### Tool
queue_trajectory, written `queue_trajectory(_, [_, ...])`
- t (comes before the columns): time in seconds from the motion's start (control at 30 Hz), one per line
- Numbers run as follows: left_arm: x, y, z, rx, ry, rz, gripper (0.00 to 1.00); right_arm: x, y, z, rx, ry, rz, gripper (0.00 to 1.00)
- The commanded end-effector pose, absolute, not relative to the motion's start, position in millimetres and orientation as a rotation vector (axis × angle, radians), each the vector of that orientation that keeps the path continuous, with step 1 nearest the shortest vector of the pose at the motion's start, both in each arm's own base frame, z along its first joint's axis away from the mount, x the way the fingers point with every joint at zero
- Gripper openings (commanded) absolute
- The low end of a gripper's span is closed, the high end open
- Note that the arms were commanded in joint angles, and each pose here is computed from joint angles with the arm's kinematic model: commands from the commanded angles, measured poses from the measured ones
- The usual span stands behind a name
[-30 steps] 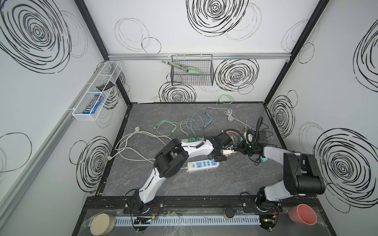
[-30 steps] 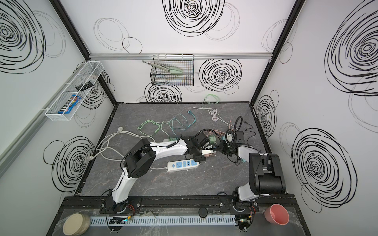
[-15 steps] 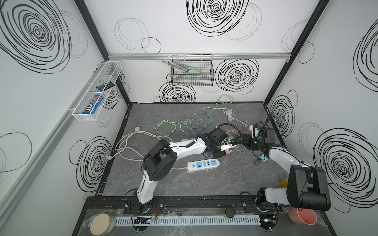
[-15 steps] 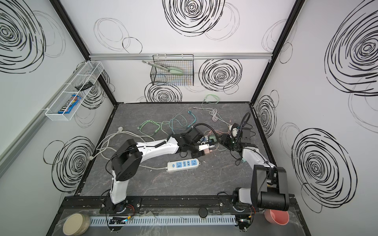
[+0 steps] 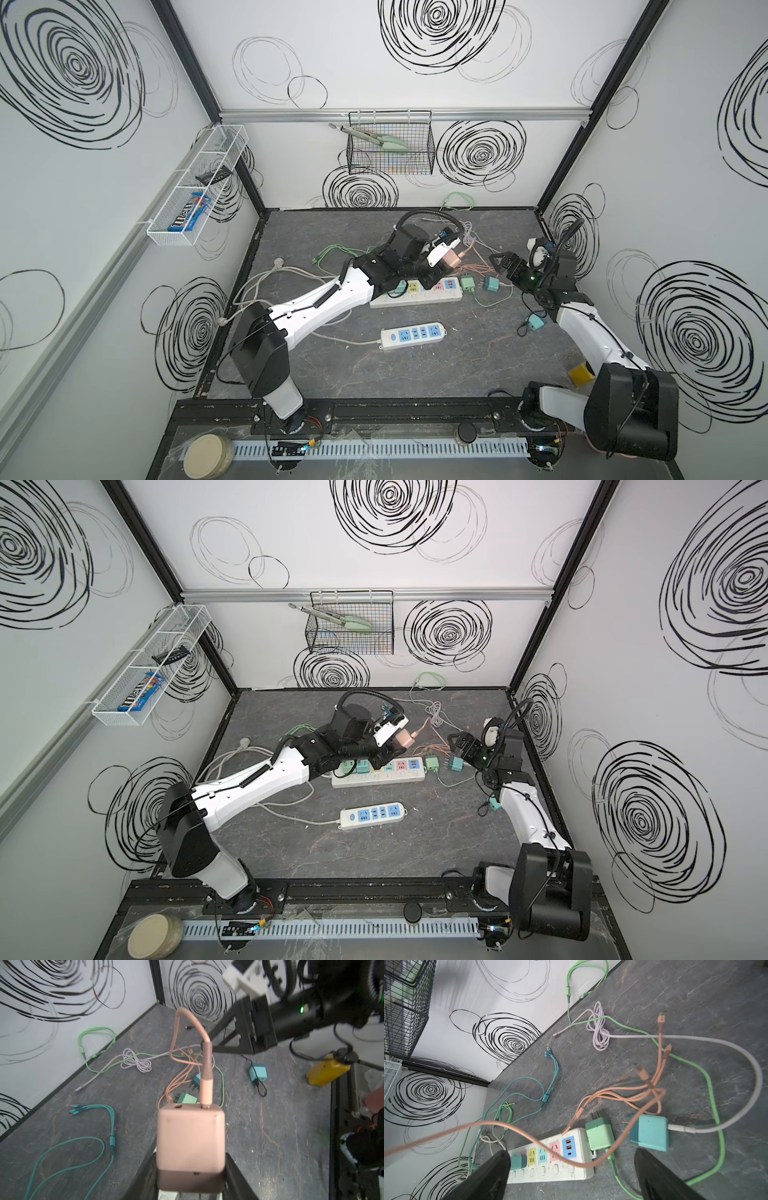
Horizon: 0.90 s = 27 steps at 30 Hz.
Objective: Insert the plug
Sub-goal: 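Lift the pink charger high with the left gripper while right arm draws back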
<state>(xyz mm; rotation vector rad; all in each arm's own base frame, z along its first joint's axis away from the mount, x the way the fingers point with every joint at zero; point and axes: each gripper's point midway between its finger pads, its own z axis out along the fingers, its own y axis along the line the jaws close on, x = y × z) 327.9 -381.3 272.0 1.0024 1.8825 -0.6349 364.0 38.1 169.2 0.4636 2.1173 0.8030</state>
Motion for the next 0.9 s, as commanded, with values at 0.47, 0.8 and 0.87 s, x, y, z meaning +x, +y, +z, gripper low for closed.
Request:
queue_trajectory(0.47, [351, -361, 425, 0.695, 1.677, -0.895, 0.00, 408, 68, 129, 0.156, 2.194, 0.740, 1.00])
queue_trajectory(0.8, [344, -360, 465, 0.709, 1.611, -0.914, 0.00, 427, 131, 93, 0.125, 2.313, 0.800, 1.00])
queue_trajectory(0.87, [340, -360, 468, 0.712, 1.605, -0.927, 0.00, 431, 135, 80, 0.221, 2.341, 0.819, 0.99])
